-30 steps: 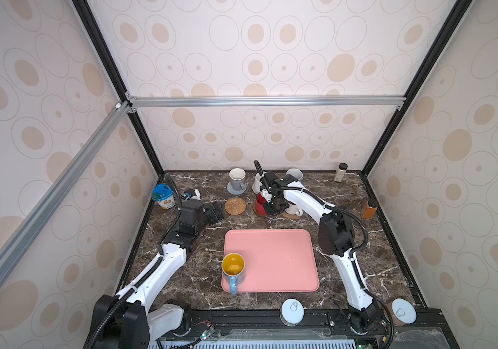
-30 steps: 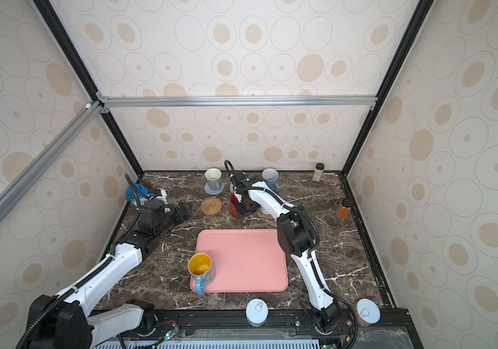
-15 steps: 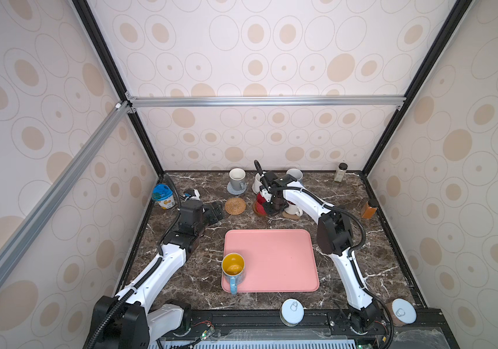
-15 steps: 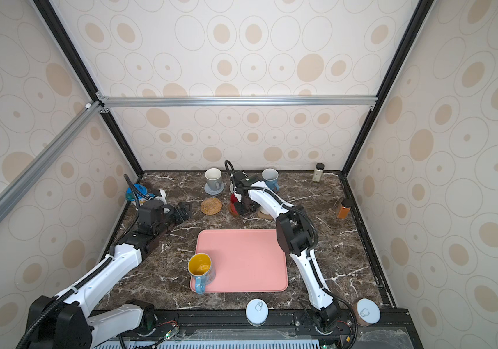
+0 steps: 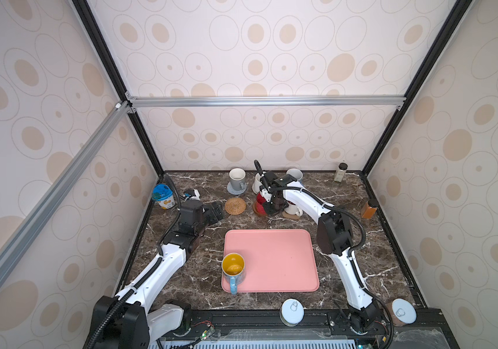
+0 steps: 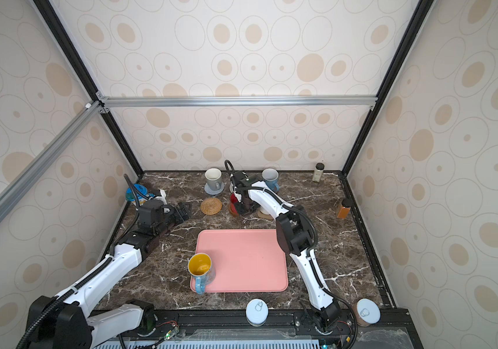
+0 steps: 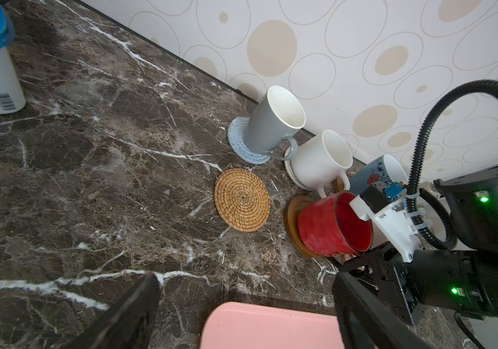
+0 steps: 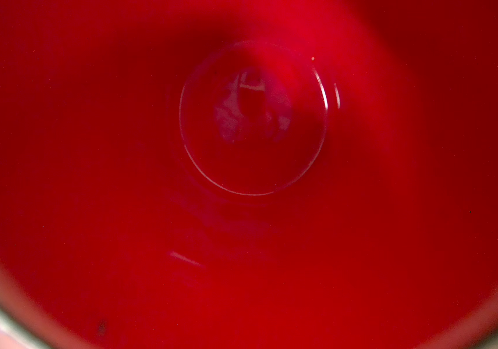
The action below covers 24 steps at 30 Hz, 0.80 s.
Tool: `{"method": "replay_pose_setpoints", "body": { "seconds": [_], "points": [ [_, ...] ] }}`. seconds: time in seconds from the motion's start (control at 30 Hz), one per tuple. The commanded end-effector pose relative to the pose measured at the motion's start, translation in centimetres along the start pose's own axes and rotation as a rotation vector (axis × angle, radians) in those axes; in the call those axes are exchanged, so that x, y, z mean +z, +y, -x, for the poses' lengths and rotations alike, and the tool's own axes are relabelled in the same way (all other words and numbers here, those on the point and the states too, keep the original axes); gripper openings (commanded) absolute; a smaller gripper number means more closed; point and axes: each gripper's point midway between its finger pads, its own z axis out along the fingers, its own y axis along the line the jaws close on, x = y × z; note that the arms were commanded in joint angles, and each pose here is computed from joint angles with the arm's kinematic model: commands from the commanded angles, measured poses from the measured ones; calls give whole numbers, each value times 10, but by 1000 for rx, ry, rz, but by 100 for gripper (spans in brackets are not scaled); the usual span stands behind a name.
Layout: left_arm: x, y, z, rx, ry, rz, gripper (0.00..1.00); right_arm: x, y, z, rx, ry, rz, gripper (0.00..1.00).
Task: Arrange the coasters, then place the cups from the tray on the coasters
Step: 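Lower the red mug onto the brown wooden coaster and open right gripper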
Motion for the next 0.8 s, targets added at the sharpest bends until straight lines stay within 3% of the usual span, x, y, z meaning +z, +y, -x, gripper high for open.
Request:
{"method": "replay_pose_setpoints", "body": {
  "seconds": [0.0, 0.77],
  "points": [
    [-4, 2, 8, -13, -25, 6, 91, 0, -2, 2, 4, 2, 0, 19],
    [-8, 6, 8, -16, -33, 15, 91, -21, -5, 2, 12, -22, -1, 29]
  ]
}}
